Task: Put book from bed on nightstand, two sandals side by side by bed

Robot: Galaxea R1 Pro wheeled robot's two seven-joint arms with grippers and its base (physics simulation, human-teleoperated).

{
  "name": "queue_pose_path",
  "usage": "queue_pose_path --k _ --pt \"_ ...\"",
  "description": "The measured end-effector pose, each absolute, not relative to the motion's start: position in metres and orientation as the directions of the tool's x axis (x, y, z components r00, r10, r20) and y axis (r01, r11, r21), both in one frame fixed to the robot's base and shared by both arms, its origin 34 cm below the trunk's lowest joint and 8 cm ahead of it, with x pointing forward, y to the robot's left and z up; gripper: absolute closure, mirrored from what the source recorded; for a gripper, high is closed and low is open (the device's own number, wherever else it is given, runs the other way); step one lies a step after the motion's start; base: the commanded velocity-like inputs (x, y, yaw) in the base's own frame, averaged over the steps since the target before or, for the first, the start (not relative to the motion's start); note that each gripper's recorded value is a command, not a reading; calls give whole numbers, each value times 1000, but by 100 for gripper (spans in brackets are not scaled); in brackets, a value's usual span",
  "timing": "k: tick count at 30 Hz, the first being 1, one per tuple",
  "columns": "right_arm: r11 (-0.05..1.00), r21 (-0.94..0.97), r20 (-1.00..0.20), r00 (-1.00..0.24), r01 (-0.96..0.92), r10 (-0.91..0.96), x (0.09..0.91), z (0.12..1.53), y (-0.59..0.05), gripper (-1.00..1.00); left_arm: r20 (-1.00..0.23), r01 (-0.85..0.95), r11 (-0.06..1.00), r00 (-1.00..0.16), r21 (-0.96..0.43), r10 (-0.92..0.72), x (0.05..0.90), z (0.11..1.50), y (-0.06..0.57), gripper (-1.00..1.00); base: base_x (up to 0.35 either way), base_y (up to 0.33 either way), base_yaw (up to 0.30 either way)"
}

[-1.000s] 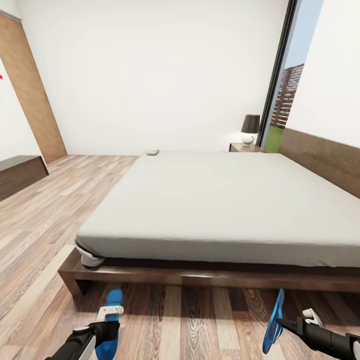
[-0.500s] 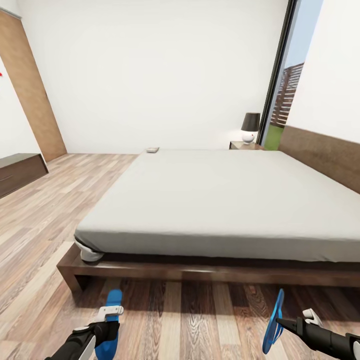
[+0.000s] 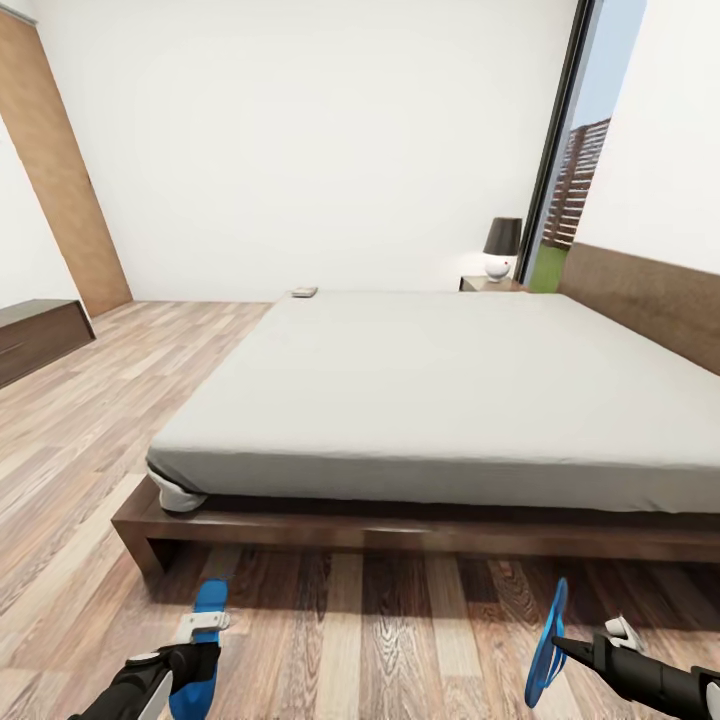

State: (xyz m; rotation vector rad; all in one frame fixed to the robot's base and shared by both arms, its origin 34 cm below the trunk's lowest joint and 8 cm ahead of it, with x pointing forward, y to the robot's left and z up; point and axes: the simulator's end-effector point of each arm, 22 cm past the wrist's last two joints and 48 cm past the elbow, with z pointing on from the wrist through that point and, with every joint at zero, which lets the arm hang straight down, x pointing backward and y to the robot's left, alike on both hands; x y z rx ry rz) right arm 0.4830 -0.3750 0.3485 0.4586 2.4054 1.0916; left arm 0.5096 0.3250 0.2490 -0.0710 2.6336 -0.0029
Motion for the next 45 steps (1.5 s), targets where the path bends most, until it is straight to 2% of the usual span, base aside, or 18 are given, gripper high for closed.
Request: queue_pose_path --k 7,11,15,20,26,45 --pt "630 765 -242 -848 132 472 478 336 -375 100 -454 -43 999 -890 -20 -48 501 237 330 100 0 0 0" --pt "630 763 -228 -852 145 472 475 329 -375 100 -375 8 989 -926 -145 -47 484 229 311 100 0 0 0" --pt "630 760 -215 -855 157 472 472 323 -375 100 -346 15 986 -937 -167 -44 476 223 313 100 0 0 0" --pt "630 757 -197 -859 172 472 469 314 -375 100 -328 9 987 -944 -158 -44 470 214 314 100 0 0 0" --pt "630 753 -176 -864 191 472 464 304 -375 100 -306 -33 999 -951 -42 -44 463 200 334 100 0 0 0" --pt "630 736 -109 -875 248 471 447 273 -375 100 -233 -45 999 -971 -13 -47 438 169 336 100 0 0 0"
